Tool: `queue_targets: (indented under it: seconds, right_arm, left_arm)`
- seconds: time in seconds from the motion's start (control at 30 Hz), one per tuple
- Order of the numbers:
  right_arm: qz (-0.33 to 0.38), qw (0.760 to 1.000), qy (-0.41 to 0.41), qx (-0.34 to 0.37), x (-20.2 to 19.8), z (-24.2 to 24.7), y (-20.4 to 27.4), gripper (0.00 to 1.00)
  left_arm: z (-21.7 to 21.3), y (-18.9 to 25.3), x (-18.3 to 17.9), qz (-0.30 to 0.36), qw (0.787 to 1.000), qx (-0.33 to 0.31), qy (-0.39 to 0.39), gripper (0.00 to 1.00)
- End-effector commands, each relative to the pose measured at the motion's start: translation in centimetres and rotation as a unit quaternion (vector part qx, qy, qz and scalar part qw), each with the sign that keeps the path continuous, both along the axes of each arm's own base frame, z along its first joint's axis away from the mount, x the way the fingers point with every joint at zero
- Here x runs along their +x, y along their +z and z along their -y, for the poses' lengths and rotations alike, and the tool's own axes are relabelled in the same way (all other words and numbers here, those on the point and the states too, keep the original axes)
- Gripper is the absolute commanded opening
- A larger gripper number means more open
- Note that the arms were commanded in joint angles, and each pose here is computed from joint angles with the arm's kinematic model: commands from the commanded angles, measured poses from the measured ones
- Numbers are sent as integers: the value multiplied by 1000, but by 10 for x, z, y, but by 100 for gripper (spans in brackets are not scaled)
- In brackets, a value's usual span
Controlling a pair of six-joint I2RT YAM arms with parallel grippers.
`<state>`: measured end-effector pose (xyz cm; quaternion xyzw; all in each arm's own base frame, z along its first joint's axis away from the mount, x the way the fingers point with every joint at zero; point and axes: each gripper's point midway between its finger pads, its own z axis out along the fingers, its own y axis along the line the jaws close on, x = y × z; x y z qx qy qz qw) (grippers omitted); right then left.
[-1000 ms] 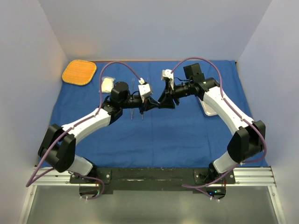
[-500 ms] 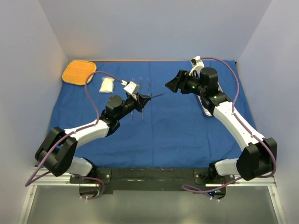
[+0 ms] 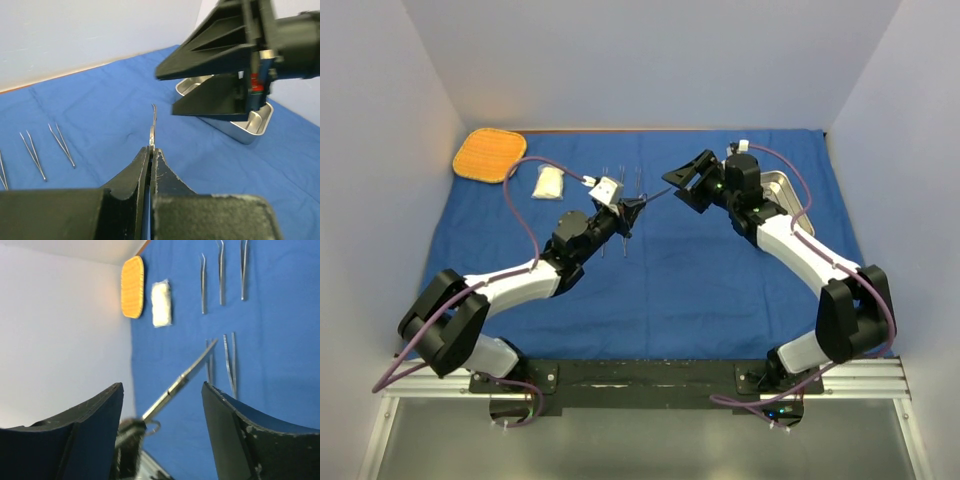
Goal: Open and lay out the surgical kit
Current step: Adjust the medical item.
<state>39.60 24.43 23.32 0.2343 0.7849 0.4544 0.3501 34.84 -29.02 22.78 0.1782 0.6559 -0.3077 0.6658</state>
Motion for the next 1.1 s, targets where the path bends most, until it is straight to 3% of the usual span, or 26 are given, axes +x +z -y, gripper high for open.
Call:
queue_targets:
  seconds: [0.0,0.23,0.47,0.6,0.7,0.8,0.83,0.9,0.93,1.07]
  right_arm:
    - [-7,997,-19,74,7,-14,14,65]
    - [-36,993,-22,111,8,-23,0,60]
    - [-44,991,-18,126,6,-30,-3,35]
    - [-42,990,-21,129,7,-30,-4,1]
    - [-36,992,-21,122,8,-29,-5,0]
    - [-24,993,-16,111,11,-30,-4,0]
    - [-16,995,-18,102,14,-29,-4,0]
    - [-9,996,-20,82,18,-24,-2,0]
    - [1,999,-15,52,21,-20,-7,0]
    - [3,997,17,-79,31,-7,-20,0]
  left_arm:
    - [2,43,5,71,997,-21,21,0]
    - [3,47,0,80,996,-19,21,0]
    - [4,44,-1,80,997,-13,20,0]
    - [4,37,-3,75,997,-6,18,0]
    - [3,29,-6,67,998,-1,17,0]
    - [0,19,-9,56,998,7,14,13]
    - [-1,20,-12,56,998,6,13,28]
    - [-6,7,-16,42,999,17,14,39]
    - [-11,10,-17,43,999,14,23,50]
    - [-31,-6,-20,11,998,37,55,71]
